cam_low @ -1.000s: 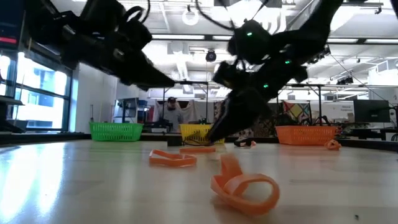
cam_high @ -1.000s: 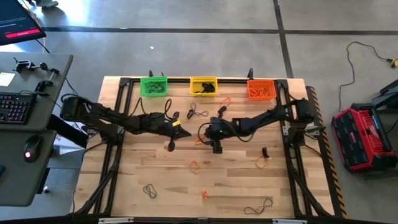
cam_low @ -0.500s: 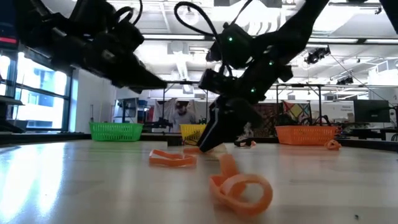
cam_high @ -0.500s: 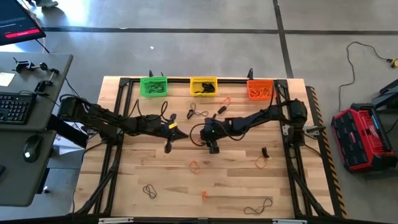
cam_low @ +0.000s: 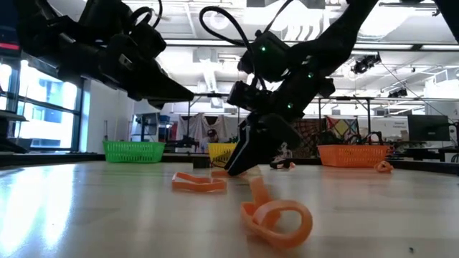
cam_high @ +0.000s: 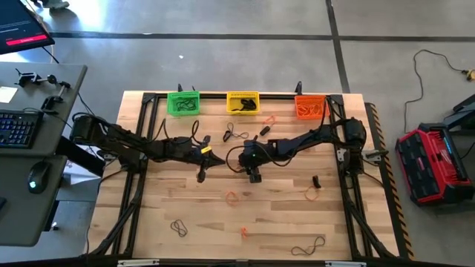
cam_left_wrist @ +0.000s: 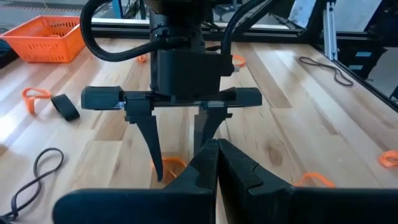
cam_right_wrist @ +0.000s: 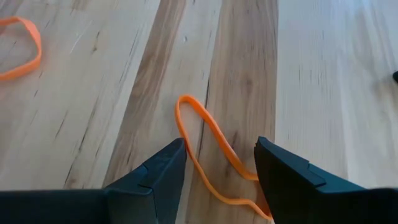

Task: Sort rubber bands into baskets
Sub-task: Put the orange rubber band into the orange bin

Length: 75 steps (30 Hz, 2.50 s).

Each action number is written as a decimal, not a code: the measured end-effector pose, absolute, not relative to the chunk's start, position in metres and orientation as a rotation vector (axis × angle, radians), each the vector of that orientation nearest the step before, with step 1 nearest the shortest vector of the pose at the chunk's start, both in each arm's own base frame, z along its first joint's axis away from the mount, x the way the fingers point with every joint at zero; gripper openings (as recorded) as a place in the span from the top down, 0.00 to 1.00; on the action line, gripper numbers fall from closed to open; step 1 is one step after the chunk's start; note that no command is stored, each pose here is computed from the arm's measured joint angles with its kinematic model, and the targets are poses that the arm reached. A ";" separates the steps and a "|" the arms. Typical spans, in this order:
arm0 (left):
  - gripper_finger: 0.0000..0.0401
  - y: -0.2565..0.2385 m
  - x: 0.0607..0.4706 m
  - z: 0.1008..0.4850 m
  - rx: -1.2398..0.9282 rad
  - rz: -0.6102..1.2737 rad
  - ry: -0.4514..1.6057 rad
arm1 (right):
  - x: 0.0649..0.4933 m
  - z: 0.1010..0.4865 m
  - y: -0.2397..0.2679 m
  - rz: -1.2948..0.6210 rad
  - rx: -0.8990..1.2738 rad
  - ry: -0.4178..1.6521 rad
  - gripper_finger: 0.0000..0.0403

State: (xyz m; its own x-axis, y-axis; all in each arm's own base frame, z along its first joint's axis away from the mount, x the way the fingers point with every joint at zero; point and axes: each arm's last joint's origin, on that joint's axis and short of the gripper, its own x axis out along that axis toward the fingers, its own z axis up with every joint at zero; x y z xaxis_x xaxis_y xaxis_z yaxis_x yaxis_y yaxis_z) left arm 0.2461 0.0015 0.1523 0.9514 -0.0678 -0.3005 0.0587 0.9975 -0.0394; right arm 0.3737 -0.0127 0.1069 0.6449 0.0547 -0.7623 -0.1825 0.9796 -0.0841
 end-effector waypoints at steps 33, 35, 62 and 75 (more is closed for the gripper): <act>1.00 0.002 0.246 0.152 -0.001 -0.068 0.314 | 0.377 0.116 -0.004 0.123 -0.112 0.942 1.00; 1.00 0.002 0.246 0.152 0.005 -0.069 0.313 | 0.375 0.125 -0.004 0.120 -0.107 0.961 1.00; 1.00 0.002 0.246 0.152 0.014 -0.069 0.313 | 0.214 0.207 -0.119 -0.955 0.105 0.840 1.00; 1.00 0.002 0.246 0.152 0.013 -0.063 0.305 | 0.156 0.183 -0.196 -1.257 0.491 0.868 1.00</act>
